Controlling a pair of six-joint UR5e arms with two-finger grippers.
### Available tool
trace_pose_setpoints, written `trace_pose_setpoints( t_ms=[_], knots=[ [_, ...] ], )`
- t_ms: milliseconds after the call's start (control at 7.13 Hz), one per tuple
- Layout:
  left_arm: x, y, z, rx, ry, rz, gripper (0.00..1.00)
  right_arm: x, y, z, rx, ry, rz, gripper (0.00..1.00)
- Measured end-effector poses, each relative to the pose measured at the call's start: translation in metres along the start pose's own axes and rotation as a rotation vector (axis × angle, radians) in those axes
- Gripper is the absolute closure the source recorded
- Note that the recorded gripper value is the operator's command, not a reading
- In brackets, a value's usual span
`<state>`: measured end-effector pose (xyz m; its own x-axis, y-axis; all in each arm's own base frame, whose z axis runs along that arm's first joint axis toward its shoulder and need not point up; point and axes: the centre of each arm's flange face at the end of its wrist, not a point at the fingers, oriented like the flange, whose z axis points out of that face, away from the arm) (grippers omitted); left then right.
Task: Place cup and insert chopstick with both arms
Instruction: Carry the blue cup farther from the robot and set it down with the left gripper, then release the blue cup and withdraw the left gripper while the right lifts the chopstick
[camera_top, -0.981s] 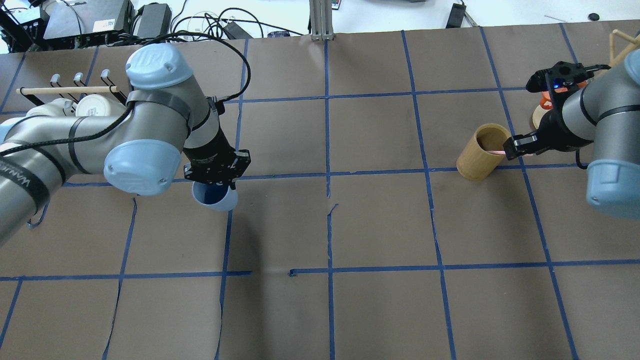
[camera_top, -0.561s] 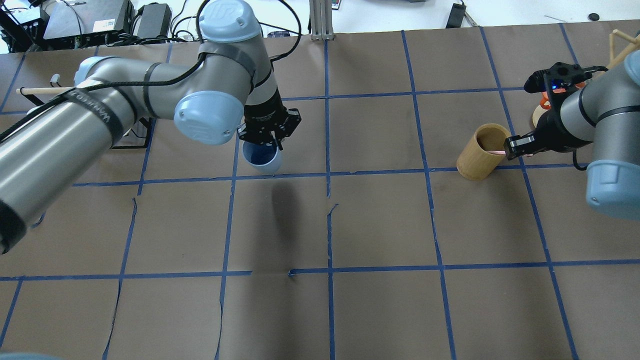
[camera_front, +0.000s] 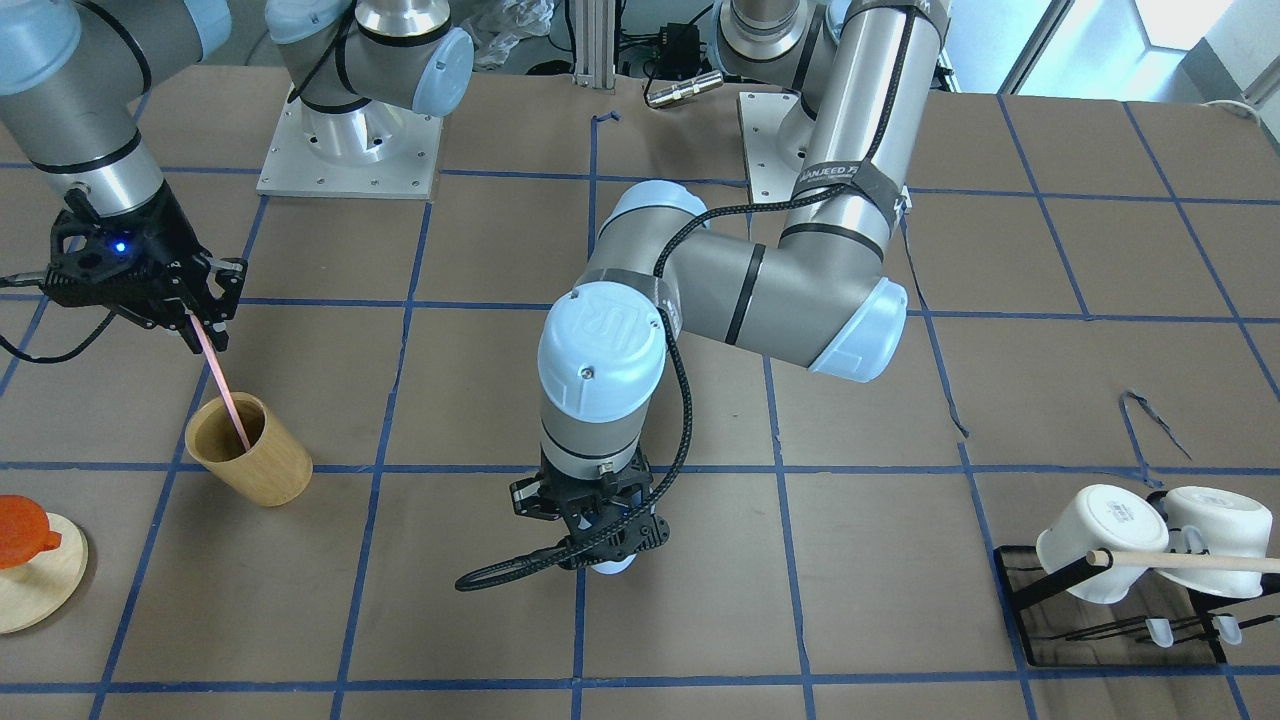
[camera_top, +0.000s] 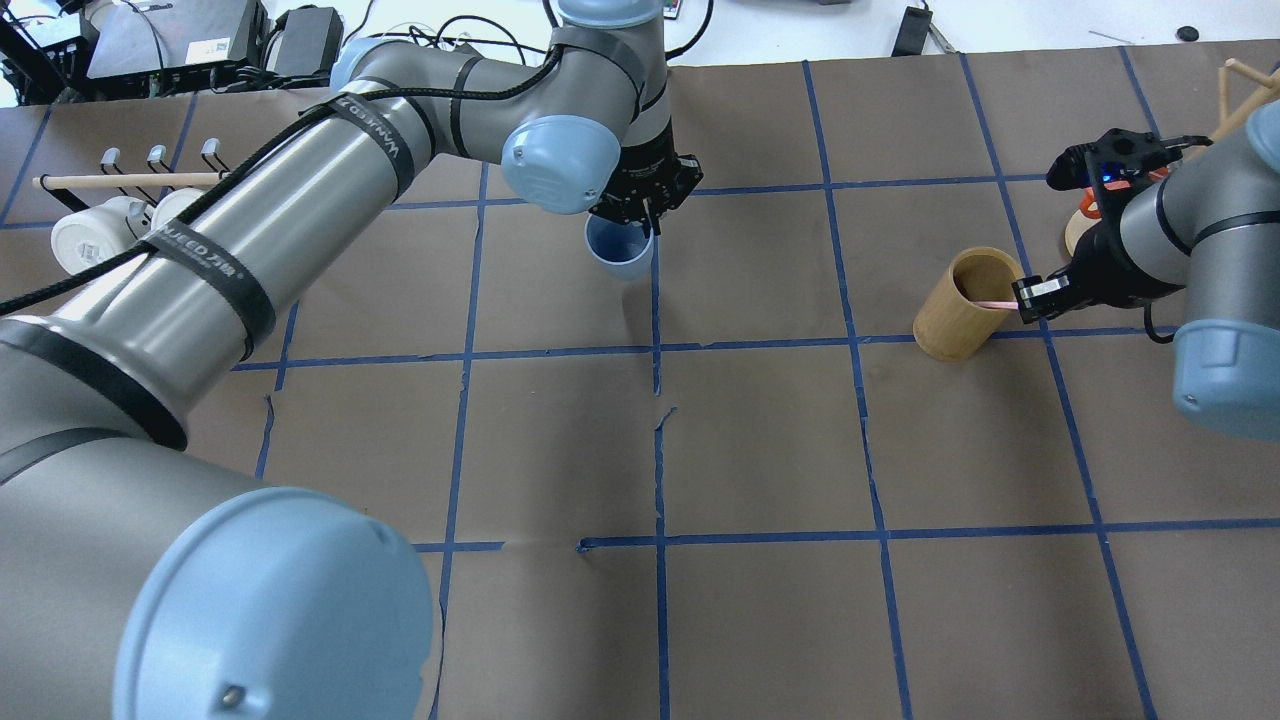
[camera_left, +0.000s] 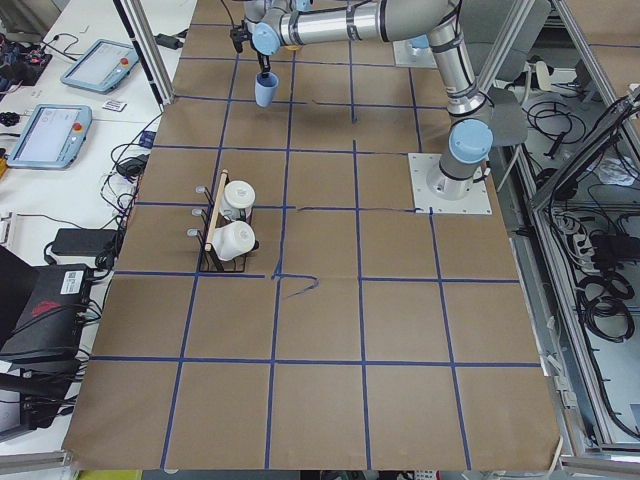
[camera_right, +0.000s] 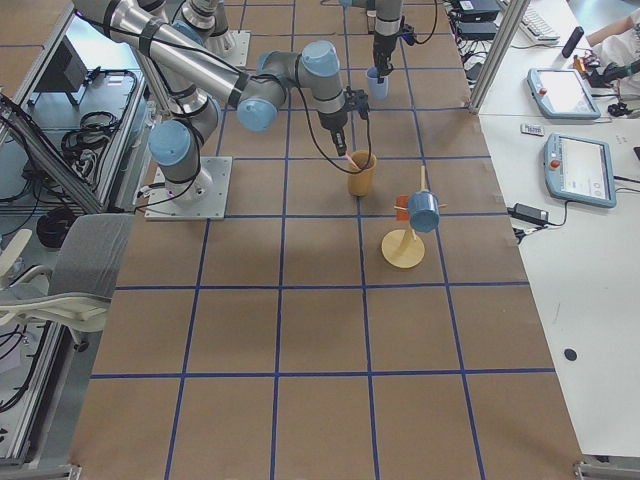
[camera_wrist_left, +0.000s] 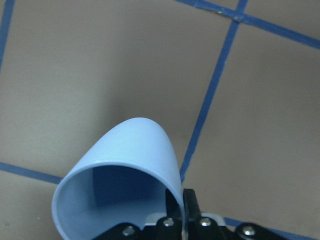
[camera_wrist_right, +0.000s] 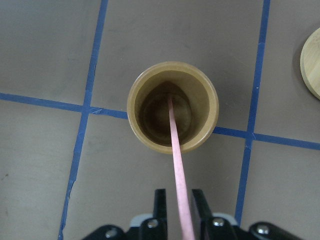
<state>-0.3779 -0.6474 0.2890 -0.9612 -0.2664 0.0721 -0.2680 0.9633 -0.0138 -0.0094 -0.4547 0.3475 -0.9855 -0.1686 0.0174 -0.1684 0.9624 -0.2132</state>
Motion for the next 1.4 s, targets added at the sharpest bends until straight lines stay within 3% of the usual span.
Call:
trace_pose_setpoints(
  t_ms=[140, 280, 561, 981, 1402],
  knots=[
    [0.011, -0.002, 0.009, -0.001, -0.001, 0.013, 0.75, 0.000, 0.000, 0.000, 0.000, 0.001, 0.000, 0.83],
    [0.017, -0.002, 0.018, -0.004, -0.006, 0.022, 0.01, 0.000, 0.000, 0.000, -0.001, 0.001, 0.000, 0.86],
    [0.018, -0.003, 0.019, 0.000, -0.008, 0.033, 0.00, 0.000, -0.001, -0.001, 0.002, 0.000, -0.001, 0.89],
    [-0.013, -0.011, -0.041, 0.021, -0.009, 0.075, 0.00, 0.003, -0.011, -0.019, -0.026, -0.012, 0.005, 0.90],
    [-0.068, 0.033, -0.128, -0.017, -0.037, 0.173, 0.02, 0.015, -0.045, -0.095, -0.131, -0.017, 0.011, 0.94]
  ],
)
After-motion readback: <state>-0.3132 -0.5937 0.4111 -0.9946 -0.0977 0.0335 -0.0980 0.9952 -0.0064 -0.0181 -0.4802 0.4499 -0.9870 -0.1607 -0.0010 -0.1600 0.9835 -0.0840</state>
